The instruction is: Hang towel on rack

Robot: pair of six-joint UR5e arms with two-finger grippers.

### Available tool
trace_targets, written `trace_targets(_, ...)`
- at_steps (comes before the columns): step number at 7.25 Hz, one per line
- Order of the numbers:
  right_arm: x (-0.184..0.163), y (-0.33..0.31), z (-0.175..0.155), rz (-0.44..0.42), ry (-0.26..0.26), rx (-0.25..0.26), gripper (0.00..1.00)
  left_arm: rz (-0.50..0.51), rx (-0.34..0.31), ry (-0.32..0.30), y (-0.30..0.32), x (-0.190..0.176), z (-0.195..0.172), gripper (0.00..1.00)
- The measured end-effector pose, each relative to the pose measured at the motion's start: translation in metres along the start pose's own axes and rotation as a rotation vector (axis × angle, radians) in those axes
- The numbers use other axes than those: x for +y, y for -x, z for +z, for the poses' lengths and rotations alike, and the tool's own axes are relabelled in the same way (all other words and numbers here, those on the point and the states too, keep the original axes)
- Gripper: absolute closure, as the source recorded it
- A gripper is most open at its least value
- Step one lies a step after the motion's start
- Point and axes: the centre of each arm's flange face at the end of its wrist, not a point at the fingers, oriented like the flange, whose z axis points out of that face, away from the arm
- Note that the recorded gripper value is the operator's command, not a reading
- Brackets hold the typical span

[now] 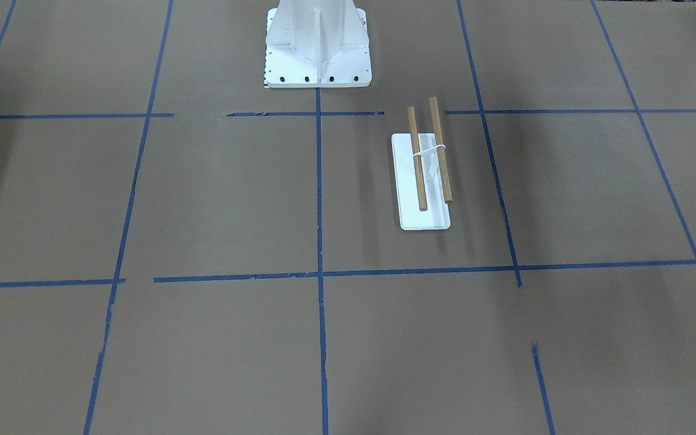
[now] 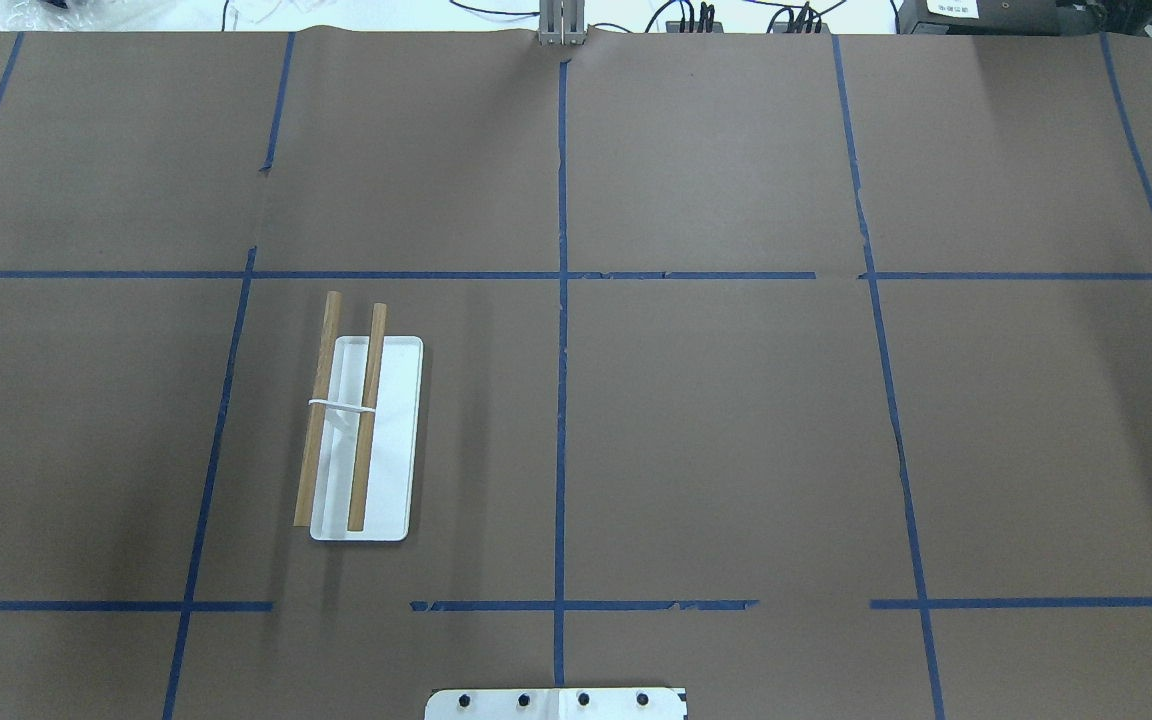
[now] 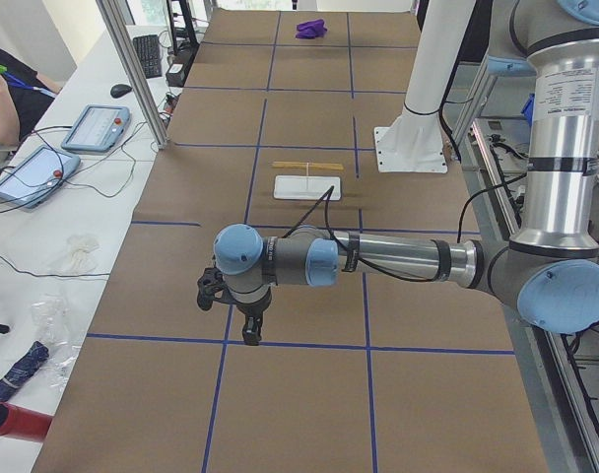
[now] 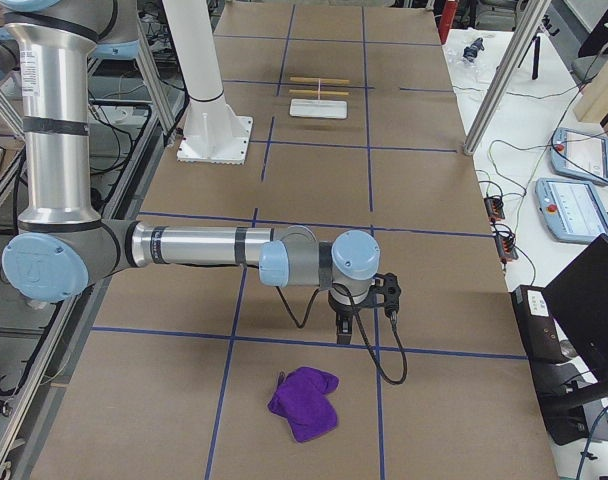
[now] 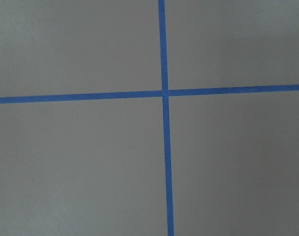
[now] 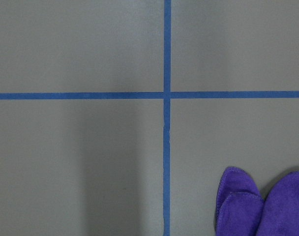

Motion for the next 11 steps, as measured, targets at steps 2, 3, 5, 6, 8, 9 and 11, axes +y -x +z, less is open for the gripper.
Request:
trace_targets(2,-0.002,0.003,-0.004,-0.002,-0.009,-0.001,0.00,0.007,0.001,-0.006,-0.003,-0.001,-0.002,0.00)
trace_targets(3,-0.006,0.007,-0.008,-0.008,-0.017,-0.003,0.00,0.017,0.001,-0.013,-0.006,-0.002,-0.005,0.00)
trace_targets(5,-0.024,0.025,-0.023,-0.022,-0.048,-0.004,0.00,0.033,0.000,-0.024,-0.011,-0.004,-0.008,0.00)
trace_targets(6,-0.022,0.019,-0.016,-0.007,-0.041,-0.004,0.00,0.040,0.000,-0.028,-0.013,-0.006,-0.010,0.00)
trace_targets(8,0.011,-0.022,0.020,-0.025,-0.056,0.011,0.00,0.055,0.001,-0.042,-0.019,-0.008,-0.016,0.00)
trace_targets(9,0.033,-0.044,0.037,-0.053,-0.081,0.032,0.00,0.063,0.001,-0.049,-0.023,-0.008,-0.020,0.00)
trace_targets(11,0.067,-0.090,0.082,-0.060,-0.080,0.051,0.00,0.074,0.000,-0.062,-0.030,-0.009,-0.026,0.00)
